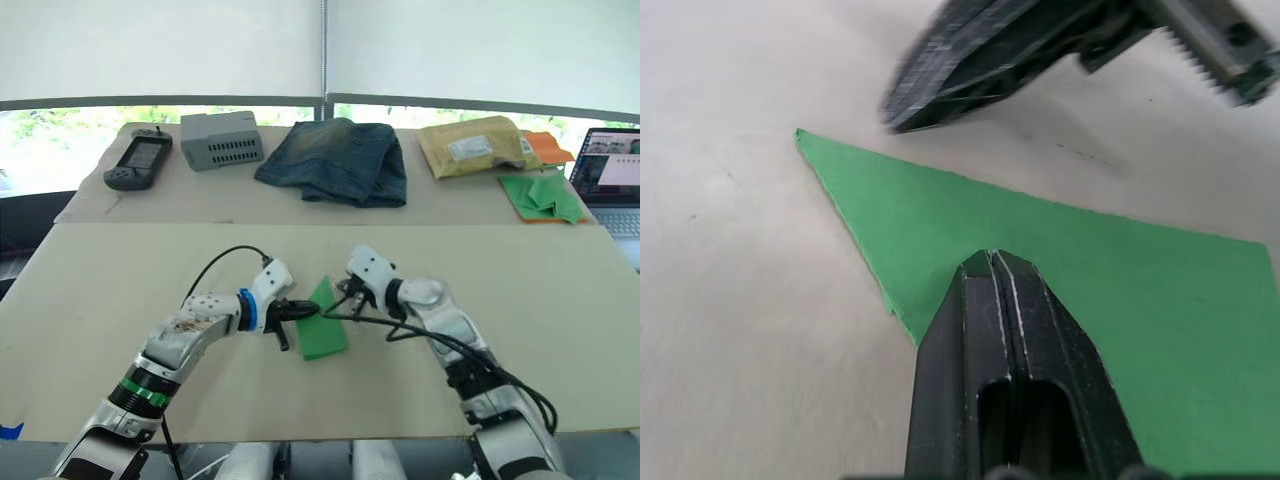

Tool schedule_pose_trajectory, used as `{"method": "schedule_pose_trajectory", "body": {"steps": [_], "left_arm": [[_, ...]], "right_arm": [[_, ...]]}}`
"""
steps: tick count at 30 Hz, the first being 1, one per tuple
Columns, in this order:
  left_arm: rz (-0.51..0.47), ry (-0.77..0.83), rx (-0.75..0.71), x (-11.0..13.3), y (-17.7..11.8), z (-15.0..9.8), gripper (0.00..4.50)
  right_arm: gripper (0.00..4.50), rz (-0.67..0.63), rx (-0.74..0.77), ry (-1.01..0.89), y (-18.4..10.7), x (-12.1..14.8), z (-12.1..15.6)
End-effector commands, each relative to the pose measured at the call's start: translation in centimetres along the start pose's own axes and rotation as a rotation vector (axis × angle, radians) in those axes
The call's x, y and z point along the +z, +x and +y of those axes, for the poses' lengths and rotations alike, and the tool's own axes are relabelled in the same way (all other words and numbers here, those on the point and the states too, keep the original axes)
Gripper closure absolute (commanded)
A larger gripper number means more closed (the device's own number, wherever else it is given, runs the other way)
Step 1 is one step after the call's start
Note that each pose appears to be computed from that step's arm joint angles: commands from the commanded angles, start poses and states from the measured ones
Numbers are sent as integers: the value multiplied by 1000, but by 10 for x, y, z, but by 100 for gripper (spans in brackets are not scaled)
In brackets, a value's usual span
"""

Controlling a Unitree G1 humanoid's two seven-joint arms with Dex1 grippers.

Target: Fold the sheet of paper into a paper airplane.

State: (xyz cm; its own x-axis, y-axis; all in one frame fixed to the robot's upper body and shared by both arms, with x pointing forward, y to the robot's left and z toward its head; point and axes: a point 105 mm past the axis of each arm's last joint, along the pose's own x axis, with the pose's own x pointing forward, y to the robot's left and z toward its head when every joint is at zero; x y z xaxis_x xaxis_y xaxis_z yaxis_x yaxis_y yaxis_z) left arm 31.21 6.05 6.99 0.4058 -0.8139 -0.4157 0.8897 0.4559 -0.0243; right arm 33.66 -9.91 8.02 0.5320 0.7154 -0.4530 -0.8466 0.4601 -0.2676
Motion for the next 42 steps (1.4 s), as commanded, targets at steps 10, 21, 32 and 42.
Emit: {"method": "schedule_pose_trajectory", "body": {"steps": [10, 21, 32, 42], "left_arm": [[56, -7, -11, -8, 4, 3, 450], [75, -21, -11, -17, -1, 1, 450], [77, -24, -8, -17, -1, 1, 450], [75, -27, -7, -17, -1, 0, 450]], "right_arm": [[448, 24, 283, 118, -6, 5, 72], [448, -92, 46, 57, -15, 32, 17], [448, -162, -42, 175, 16, 23, -5], [448, -68, -56, 162, 26, -7, -9]]}}
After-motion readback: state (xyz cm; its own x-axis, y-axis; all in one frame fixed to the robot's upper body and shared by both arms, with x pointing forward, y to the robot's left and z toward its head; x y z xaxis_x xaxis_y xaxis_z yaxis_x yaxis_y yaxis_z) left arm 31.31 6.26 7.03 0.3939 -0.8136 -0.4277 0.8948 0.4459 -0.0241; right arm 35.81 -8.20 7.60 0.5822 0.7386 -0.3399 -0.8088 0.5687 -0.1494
